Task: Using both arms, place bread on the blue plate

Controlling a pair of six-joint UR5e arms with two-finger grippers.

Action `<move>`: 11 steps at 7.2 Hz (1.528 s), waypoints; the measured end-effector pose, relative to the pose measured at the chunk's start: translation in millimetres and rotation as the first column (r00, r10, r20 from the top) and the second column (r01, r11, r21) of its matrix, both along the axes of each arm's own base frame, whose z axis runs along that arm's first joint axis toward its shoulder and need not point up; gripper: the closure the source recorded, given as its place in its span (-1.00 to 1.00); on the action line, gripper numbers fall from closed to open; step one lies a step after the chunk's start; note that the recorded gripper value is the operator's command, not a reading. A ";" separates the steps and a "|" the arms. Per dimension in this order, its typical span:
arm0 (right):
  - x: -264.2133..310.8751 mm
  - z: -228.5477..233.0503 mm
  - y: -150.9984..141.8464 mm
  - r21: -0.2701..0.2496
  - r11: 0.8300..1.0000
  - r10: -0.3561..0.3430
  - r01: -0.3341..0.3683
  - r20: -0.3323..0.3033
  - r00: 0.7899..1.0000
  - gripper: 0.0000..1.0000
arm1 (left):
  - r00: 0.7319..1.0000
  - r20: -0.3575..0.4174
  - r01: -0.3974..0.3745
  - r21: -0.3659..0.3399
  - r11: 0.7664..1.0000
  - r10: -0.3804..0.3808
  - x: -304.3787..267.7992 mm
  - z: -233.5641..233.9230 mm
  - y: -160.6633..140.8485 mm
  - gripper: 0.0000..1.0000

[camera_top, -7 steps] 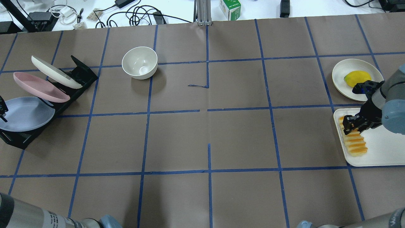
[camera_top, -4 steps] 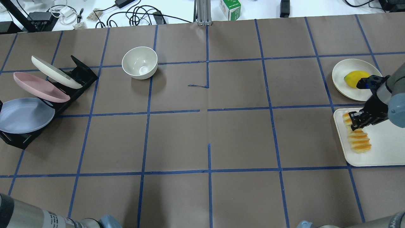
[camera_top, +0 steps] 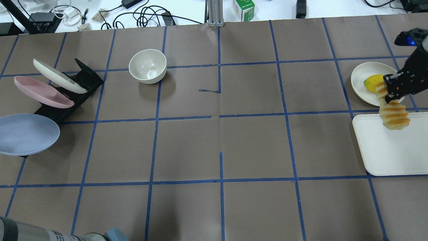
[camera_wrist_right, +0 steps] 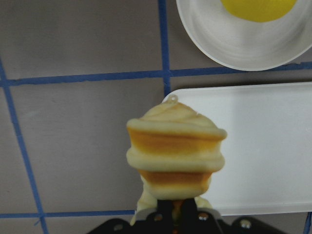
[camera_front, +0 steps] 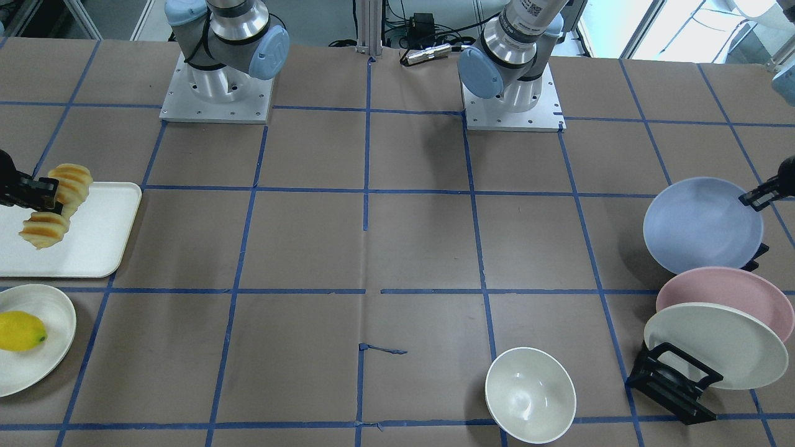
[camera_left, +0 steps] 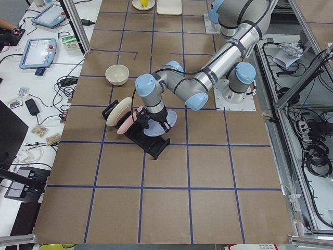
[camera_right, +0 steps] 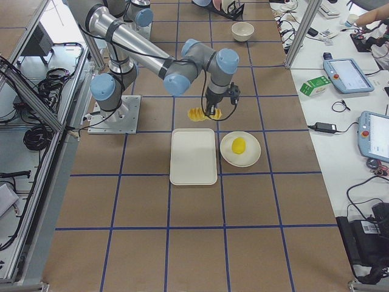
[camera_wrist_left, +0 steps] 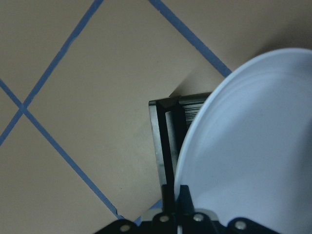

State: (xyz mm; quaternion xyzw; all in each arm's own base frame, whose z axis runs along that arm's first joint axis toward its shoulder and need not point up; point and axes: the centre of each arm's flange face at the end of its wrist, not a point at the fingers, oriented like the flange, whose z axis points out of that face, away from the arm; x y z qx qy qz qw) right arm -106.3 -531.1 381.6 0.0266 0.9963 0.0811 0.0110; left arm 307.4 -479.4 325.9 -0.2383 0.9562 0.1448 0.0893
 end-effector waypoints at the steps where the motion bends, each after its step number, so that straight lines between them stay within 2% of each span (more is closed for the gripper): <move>1: 33.7 23.1 -8.7 0.005 1.000 -0.015 0.015 -0.011 1.000 1.00 | 0.994 -0.090 0.060 0.030 0.998 -0.057 -22.4 1.1 3.4 1.00; 2: 68.6 37.3 -12.4 0.003 1.000 -0.022 0.022 -0.022 1.000 1.00 | 0.978 -0.177 0.119 0.011 0.993 -0.115 -57.0 3.1 -4.3 1.00; 3: 97.4 45.5 -12.4 -0.003 1.000 -0.018 0.018 -0.031 0.999 1.00 | 0.952 -0.230 0.202 -0.018 0.979 -0.201 -104.7 6.6 -20.3 1.00; 4: 121.2 50.1 -11.0 -0.010 1.000 -0.006 0.006 -0.036 0.999 1.00 | 0.914 -0.268 0.300 -0.052 0.952 -0.303 -164.9 8.0 -39.0 1.00; 5: 140.5 52.4 -9.4 -0.014 1.000 0.004 -0.004 -0.039 0.999 1.00 | 0.858 -0.315 0.396 -0.101 0.913 -0.406 -239.5 6.2 -56.1 1.00; 6: 158.7 54.6 -7.4 -0.020 1.000 0.007 -0.007 -0.039 0.999 1.00 | 0.790 -0.358 0.468 -0.170 0.867 -0.497 -315.1 2.2 -67.2 1.00; 7: 181.6 55.9 -5.0 -0.028 1.000 0.004 -0.005 -0.038 0.999 1.00 | 0.715 -0.375 0.514 -0.288 0.808 -0.590 -384.3 -4.2 -76.5 1.00; 8: 207.7 55.7 -1.8 -0.032 0.999 0.002 -0.003 -0.037 0.999 1.00 | 0.657 -0.357 0.528 -0.411 0.743 -0.664 -435.7 -21.8 -82.8 1.00; 9: 230.9 54.4 1.8 -0.033 0.999 0.007 -0.008 -0.033 0.999 1.00 | 0.631 -0.334 0.519 -0.489 0.701 -0.700 -466.0 -57.3 -81.7 1.00; 10: 245.7 52.7 4.2 -0.031 0.999 0.012 -0.013 -0.019 1.000 1.00 | 0.615 -0.340 0.495 -0.536 0.684 -0.712 -481.3 -94.9 -75.8 1.00; 11: 257.2 47.7 5.2 -0.021 1.000 0.018 -0.018 0.008 1.000 1.00 | 0.592 -0.378 0.460 -0.567 0.683 -0.712 -492.1 -127.5 -70.6 1.00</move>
